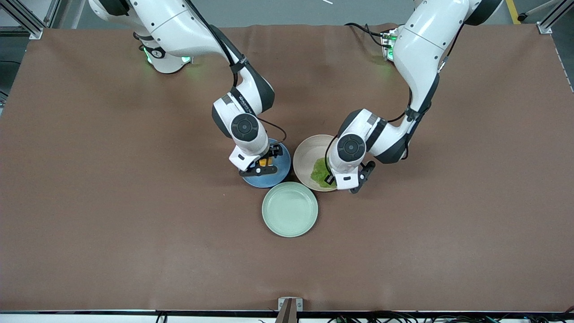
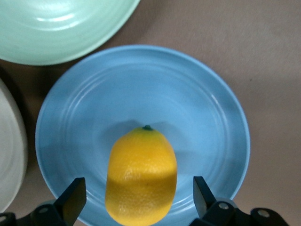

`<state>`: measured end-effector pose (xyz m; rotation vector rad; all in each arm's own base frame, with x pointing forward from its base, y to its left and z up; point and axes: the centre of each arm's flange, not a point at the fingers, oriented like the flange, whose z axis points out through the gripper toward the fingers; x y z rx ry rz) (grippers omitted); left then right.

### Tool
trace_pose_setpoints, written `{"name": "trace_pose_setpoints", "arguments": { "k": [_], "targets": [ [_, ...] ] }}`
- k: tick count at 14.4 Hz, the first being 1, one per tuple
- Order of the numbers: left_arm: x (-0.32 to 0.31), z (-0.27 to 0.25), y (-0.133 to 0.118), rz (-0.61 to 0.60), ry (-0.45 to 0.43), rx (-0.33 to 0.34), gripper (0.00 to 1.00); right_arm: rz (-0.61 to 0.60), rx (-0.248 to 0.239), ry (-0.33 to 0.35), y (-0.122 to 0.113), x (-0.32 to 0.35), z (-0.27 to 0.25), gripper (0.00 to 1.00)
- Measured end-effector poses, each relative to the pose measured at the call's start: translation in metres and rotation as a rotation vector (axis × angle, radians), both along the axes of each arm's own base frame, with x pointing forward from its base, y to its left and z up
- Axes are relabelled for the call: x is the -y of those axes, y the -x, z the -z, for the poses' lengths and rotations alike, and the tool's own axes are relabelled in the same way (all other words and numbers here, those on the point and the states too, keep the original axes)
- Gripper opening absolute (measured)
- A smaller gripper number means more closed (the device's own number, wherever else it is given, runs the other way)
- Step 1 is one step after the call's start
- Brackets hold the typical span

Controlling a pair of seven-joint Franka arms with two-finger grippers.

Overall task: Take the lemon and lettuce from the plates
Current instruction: 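Carry the lemon away with the right gripper while the left carries lettuce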

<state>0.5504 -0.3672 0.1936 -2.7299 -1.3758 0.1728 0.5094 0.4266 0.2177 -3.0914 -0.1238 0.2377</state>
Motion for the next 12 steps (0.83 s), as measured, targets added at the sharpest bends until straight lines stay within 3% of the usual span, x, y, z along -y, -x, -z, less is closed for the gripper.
{"name": "trace_pose_setpoints", "arguments": {
  "k": [2, 5, 8, 12],
  "targets": [
    [0.002, -0.007, -0.004, -0.003, 0.007, 0.012, 0.10, 0.003, -0.008, 0.003, 0.002, 0.001, 0.003, 1.00],
    [-0.002, -0.053, -0.023, -0.023, 0.016, 0.052, 0.09, 0.003, -0.010, 0.004, 0.004, 0.002, 0.006, 0.96],
    [-0.039, -0.121, -0.054, -0.080, 0.019, 0.103, 0.09, 0.004, -0.008, 0.003, 0.005, 0.002, 0.007, 0.63],
    [-0.140, -0.161, -0.089, -0.055, 0.003, 0.093, 0.09, 0.004, -0.001, -0.003, 0.004, 0.001, 0.003, 0.60]
  ]
}}
